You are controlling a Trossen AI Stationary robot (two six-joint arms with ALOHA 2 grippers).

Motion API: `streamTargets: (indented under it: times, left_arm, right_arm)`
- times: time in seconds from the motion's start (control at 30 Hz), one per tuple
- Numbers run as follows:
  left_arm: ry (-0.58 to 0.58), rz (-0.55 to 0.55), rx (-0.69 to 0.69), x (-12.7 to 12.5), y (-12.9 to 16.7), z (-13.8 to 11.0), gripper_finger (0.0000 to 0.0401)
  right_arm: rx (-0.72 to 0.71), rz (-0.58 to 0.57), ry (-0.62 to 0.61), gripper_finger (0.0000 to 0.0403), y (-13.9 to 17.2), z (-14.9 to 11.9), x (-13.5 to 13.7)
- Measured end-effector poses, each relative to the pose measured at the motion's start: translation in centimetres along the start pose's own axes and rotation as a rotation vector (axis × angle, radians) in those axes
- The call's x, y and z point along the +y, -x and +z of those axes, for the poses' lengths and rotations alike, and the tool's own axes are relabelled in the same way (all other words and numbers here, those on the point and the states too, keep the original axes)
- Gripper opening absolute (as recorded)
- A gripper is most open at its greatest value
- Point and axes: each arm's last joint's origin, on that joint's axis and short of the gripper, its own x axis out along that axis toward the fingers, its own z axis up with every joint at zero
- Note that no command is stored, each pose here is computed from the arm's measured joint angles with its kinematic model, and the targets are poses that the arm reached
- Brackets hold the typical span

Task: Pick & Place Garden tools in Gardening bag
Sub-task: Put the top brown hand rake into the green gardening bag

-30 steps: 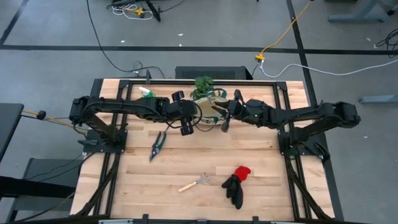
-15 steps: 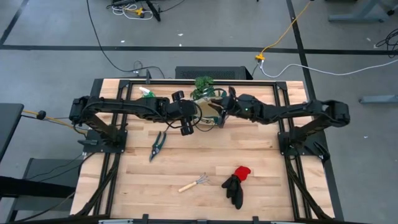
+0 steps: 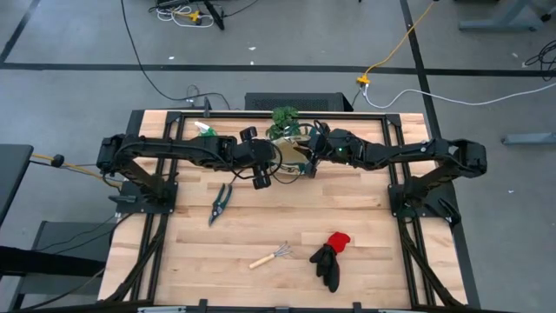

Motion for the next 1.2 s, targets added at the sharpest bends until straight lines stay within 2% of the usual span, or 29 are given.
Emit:
streamTargets:
  times: [0.4, 1.0, 1.2]
  left_arm:
    - [0.000, 0.000, 0.000, 0.00, 0.00, 0.00, 0.0060]
    - [0.000, 0.000, 0.000, 0.00, 0.00, -0.01, 0.0060]
    - [0.000, 0.000, 0.000, -0.01, 0.00, 0.00, 0.0060]
  right_arm:
    - [0.085, 0.005, 0.008, 0.0048, 0.03, -0.82, 0.02]
    - [0.099, 0.002, 0.010, 0.0050, 0.04, -0.96, 0.02]
    - [0.099, 0.002, 0.010, 0.0075, 0.04, -0.96, 0.02]
